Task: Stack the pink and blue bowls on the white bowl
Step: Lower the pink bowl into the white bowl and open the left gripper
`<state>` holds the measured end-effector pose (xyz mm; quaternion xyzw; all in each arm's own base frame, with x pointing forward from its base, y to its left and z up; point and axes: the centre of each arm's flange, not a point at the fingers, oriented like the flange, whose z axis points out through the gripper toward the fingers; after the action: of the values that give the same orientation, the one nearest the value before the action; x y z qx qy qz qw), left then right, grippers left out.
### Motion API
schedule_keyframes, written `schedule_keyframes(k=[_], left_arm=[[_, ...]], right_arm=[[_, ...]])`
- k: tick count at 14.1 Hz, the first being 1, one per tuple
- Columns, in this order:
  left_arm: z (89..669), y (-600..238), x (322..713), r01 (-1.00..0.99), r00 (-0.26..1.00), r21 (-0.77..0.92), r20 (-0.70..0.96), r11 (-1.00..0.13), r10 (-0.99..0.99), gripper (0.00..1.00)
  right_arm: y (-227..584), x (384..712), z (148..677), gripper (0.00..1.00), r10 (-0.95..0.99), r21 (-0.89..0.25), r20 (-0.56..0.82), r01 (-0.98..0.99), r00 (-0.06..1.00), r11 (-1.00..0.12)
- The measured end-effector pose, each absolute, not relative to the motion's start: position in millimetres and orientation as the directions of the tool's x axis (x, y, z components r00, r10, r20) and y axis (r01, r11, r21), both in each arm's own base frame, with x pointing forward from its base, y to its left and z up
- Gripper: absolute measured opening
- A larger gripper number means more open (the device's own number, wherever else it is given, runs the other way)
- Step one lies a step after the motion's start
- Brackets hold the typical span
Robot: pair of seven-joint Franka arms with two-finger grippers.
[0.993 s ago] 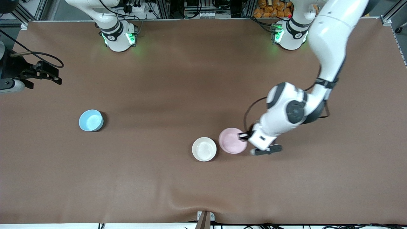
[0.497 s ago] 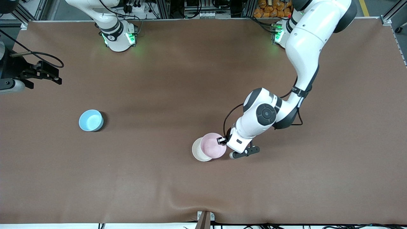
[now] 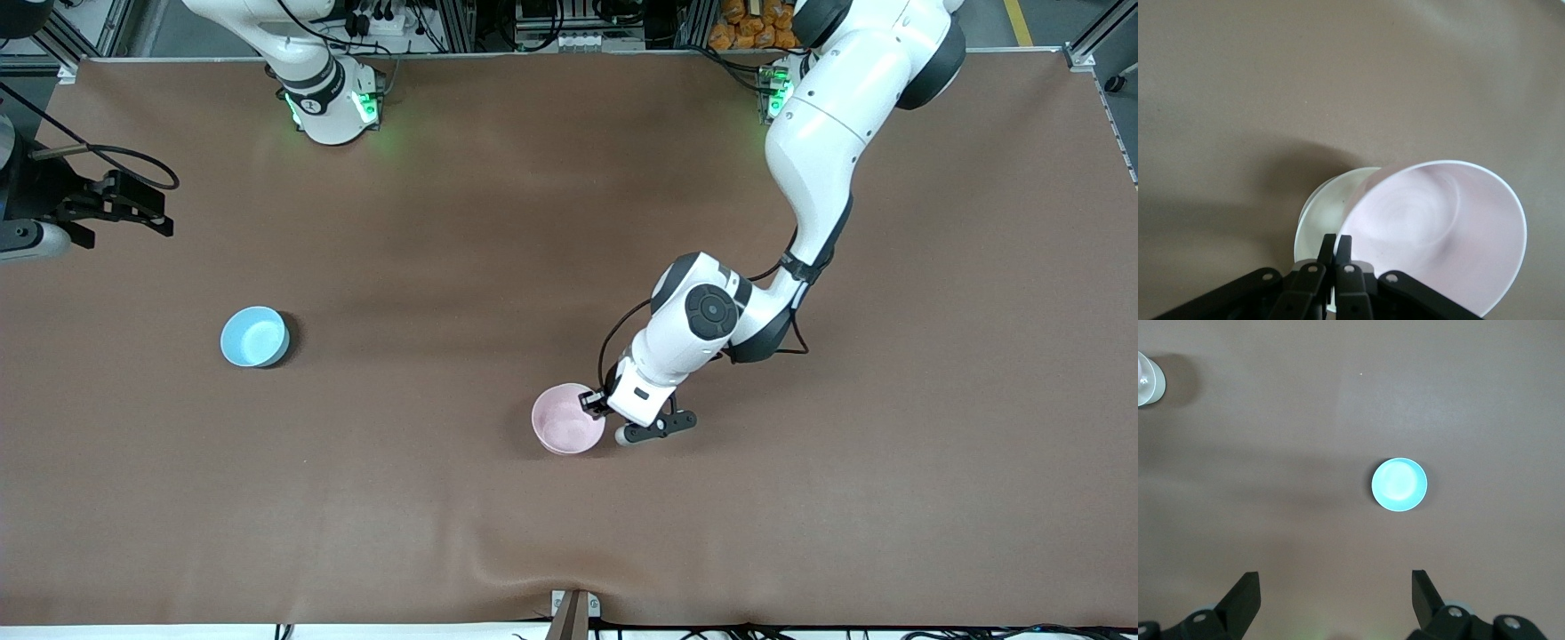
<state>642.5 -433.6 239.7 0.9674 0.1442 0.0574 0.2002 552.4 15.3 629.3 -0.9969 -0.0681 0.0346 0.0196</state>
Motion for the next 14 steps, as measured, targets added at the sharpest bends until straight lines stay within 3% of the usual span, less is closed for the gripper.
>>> schedule_keyframes(k=[14], left_arm=[[227.1,-439.4,638.7,0.240,0.955,0.371,0.076,-0.897,0.287,0.03]], right_arm=[[15.3,552.3,628.7,1.00,0.137,-0.044,-0.068,0.134,0.988,-0.990]])
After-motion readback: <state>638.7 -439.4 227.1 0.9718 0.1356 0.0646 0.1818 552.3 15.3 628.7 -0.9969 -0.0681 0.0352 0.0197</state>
